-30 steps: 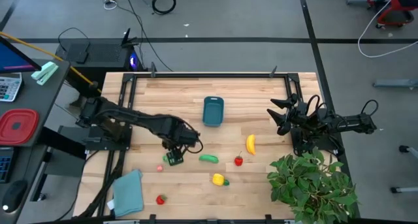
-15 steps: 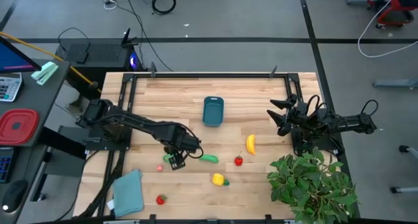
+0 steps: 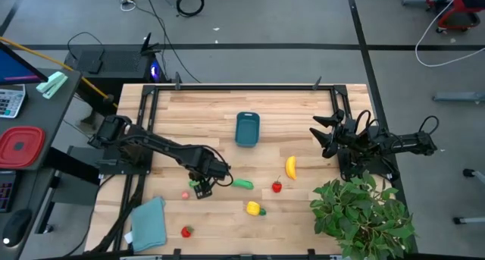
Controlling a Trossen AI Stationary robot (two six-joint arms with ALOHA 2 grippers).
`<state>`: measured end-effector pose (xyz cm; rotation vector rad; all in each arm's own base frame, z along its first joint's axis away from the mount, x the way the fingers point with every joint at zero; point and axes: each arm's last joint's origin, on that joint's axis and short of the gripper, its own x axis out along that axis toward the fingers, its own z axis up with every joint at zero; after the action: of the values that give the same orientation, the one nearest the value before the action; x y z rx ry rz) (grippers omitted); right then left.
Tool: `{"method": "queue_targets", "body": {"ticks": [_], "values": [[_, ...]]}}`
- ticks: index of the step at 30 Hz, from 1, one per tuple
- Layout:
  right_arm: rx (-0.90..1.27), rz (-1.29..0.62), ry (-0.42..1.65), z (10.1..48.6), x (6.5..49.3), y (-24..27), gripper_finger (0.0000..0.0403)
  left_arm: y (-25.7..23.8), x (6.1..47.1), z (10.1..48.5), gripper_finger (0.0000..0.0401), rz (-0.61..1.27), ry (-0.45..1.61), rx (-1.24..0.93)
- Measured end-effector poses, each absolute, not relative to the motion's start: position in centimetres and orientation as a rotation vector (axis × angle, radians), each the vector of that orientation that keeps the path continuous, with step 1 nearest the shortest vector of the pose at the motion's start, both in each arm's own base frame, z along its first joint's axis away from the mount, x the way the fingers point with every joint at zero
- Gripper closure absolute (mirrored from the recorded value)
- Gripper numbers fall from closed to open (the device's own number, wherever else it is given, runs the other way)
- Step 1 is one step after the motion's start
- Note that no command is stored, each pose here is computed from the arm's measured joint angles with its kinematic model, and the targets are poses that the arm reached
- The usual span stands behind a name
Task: Pick and placing Produce into tupperware
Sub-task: Put the green corn into the blue bin
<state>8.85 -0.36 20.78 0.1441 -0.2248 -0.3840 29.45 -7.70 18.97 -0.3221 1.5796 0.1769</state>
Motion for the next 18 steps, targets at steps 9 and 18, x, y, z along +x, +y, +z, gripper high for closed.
{"method": "queue_targets", "body": {"ticks": [9,18], "values": [[0.142,-0.385,-0.213,20.7,8.9,-0.4,0.0139,-7.8,29.6,19.0,0.0119,0.116,1.578,-0.306],[0.14,-0.385,-0.205,20.6,8.9,-0.4,0.0139,-7.7,30.2,16.8,0.0119,0.073,1.62,-0.235]]}}
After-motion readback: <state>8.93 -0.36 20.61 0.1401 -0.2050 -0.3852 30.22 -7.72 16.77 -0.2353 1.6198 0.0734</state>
